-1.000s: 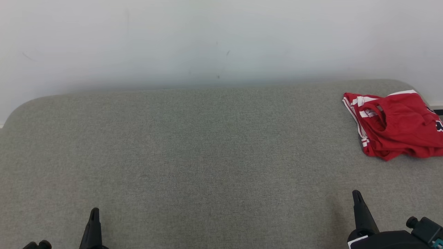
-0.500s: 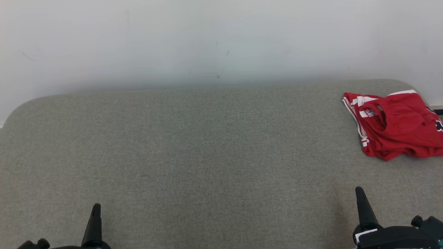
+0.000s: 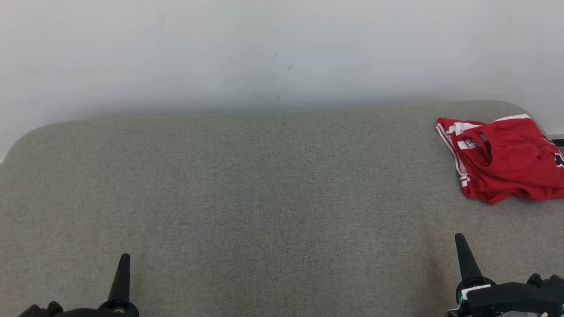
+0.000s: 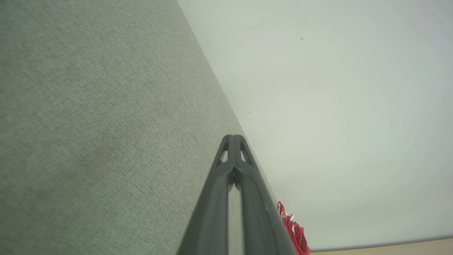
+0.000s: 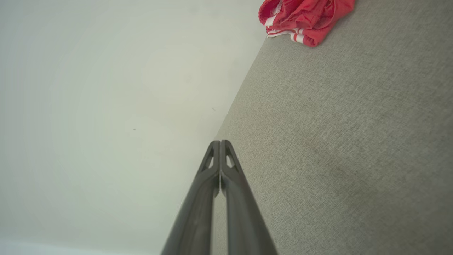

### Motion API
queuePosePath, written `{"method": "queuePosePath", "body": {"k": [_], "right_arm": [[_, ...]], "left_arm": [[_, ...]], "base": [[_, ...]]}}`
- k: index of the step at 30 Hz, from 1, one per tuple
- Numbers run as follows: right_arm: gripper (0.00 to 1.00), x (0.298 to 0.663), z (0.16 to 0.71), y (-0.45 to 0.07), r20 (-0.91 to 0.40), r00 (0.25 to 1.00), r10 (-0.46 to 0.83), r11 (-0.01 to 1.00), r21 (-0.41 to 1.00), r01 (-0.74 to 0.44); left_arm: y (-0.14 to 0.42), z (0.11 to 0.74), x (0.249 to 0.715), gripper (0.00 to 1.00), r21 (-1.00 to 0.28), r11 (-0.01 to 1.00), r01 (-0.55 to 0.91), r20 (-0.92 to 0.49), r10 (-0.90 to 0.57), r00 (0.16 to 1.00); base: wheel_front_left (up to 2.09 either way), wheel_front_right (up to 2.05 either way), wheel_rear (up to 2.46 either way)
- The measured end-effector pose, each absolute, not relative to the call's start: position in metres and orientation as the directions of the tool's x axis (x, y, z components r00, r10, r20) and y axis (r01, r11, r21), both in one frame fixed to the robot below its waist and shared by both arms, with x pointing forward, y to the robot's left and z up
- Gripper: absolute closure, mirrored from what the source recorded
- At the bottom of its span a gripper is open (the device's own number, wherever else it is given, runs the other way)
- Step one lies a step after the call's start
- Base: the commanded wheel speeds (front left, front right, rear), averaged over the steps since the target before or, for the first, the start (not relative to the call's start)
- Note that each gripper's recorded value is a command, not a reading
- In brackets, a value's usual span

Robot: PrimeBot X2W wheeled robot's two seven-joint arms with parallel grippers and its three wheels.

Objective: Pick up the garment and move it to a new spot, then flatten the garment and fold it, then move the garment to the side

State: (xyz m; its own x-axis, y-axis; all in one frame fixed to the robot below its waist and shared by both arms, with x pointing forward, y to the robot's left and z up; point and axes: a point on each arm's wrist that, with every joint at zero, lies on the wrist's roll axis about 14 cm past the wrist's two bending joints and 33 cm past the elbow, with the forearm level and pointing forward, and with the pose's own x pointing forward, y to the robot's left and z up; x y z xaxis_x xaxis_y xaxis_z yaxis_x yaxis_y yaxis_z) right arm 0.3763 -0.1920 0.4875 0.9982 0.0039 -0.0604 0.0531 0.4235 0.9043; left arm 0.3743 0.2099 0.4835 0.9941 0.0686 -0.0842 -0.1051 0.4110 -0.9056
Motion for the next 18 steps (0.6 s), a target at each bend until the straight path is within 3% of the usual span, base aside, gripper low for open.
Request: {"method": "queuePosePath", "body": {"k": [18], "right_arm": [[1.0,0.3808,0.493,-0.1953,-0.048,0.999,0.002,0.266,0.963,0.046]], "left_arm": [[0.2059,0.4906,0.3797,1.0,-0.963,0.259,-0.071,-0.062,0.042,0.997]], "base": [[0.0,0.0,0.0]]}}
